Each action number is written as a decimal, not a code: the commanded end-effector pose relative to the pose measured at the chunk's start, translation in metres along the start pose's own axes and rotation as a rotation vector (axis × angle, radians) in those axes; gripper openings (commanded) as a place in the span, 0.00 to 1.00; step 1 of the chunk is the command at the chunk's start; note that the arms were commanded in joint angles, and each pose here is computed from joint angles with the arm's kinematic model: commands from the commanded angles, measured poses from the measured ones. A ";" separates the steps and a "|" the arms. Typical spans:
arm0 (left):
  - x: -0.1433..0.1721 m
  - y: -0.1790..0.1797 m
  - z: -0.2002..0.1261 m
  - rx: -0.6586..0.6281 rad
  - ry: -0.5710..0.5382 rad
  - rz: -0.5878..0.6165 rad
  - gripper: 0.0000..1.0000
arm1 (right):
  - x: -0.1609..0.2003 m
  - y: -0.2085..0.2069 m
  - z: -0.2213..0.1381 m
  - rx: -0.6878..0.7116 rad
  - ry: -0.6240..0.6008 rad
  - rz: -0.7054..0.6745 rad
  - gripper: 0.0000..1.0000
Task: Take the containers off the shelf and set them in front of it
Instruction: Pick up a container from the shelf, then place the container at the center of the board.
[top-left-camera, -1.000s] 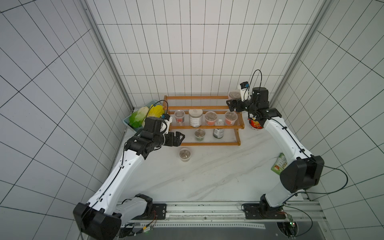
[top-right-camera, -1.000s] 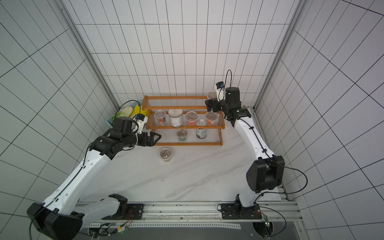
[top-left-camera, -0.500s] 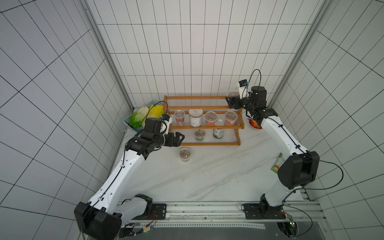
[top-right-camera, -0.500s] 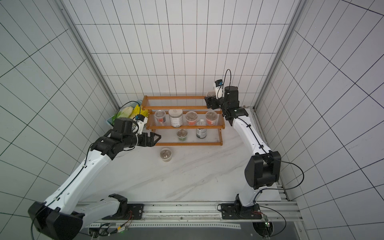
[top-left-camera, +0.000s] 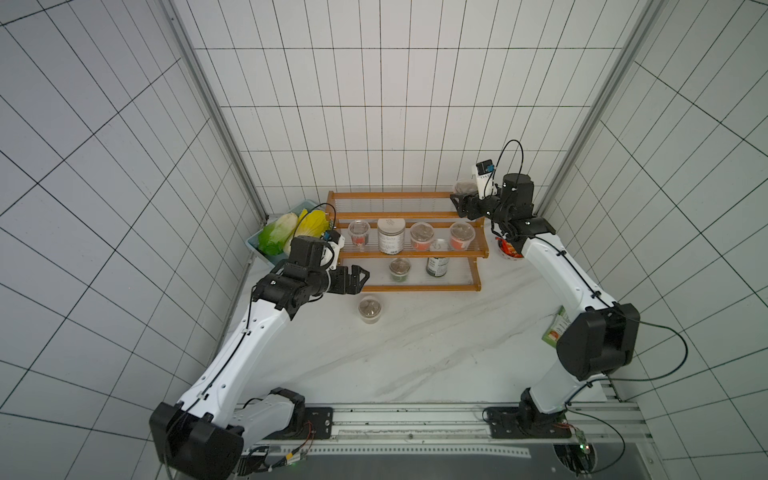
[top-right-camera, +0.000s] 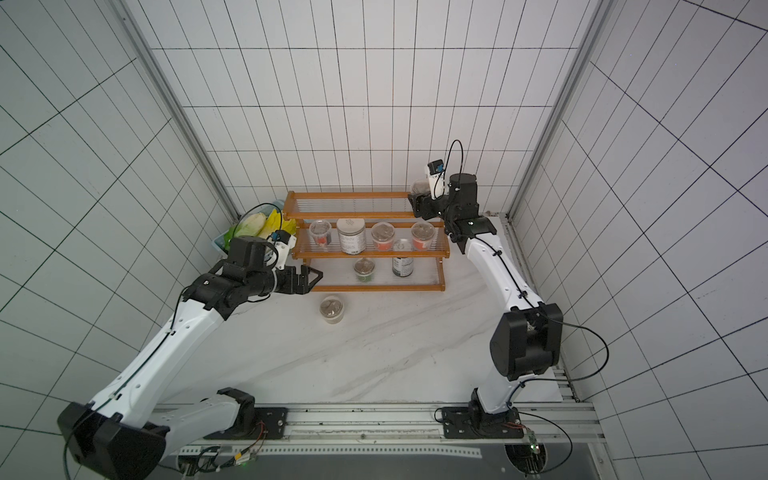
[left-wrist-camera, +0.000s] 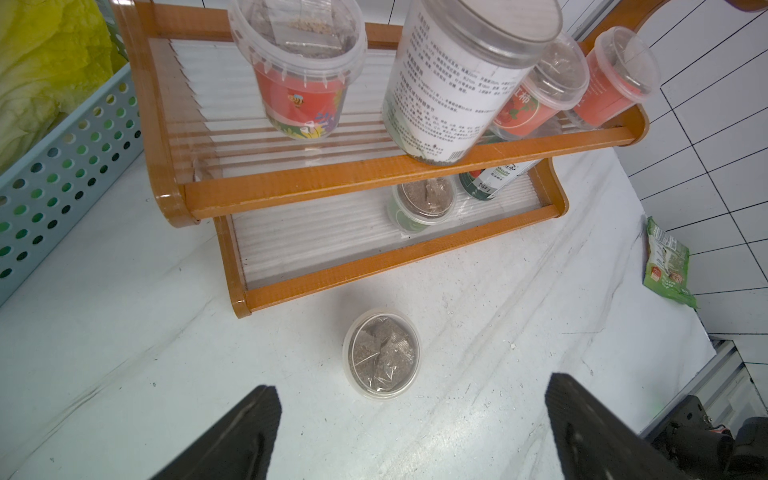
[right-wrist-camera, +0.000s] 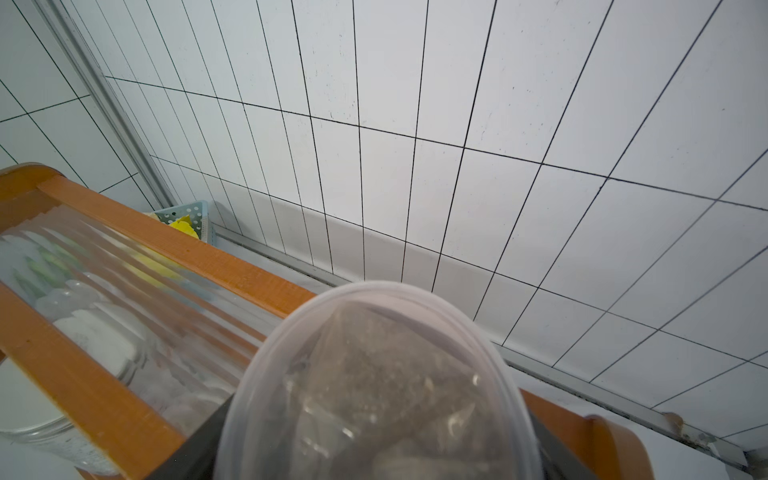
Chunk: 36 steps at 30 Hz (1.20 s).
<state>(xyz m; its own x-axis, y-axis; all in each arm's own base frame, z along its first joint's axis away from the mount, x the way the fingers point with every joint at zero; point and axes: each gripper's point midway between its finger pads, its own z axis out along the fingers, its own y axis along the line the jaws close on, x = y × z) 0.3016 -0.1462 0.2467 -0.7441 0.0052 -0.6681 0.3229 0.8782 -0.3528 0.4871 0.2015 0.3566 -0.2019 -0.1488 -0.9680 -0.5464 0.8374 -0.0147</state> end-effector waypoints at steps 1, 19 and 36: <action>-0.002 0.002 0.002 -0.002 -0.007 -0.002 0.98 | -0.032 0.016 -0.025 -0.028 -0.092 -0.046 0.79; -0.016 0.020 -0.001 -0.049 -0.032 -0.067 0.98 | -0.005 0.178 -0.131 -0.330 -0.173 -0.131 0.79; -0.016 0.021 -0.002 -0.038 -0.038 -0.075 0.98 | 0.207 0.282 -0.084 -0.506 0.002 -0.161 0.78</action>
<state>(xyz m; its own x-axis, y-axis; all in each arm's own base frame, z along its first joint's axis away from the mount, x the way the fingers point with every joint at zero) 0.3144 -0.1261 0.2389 -0.7662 -0.0692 -0.6389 0.2299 0.8988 -0.3731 0.2103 0.3475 0.1502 -0.1674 -0.3721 -0.9130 -0.9042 0.4271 -0.0083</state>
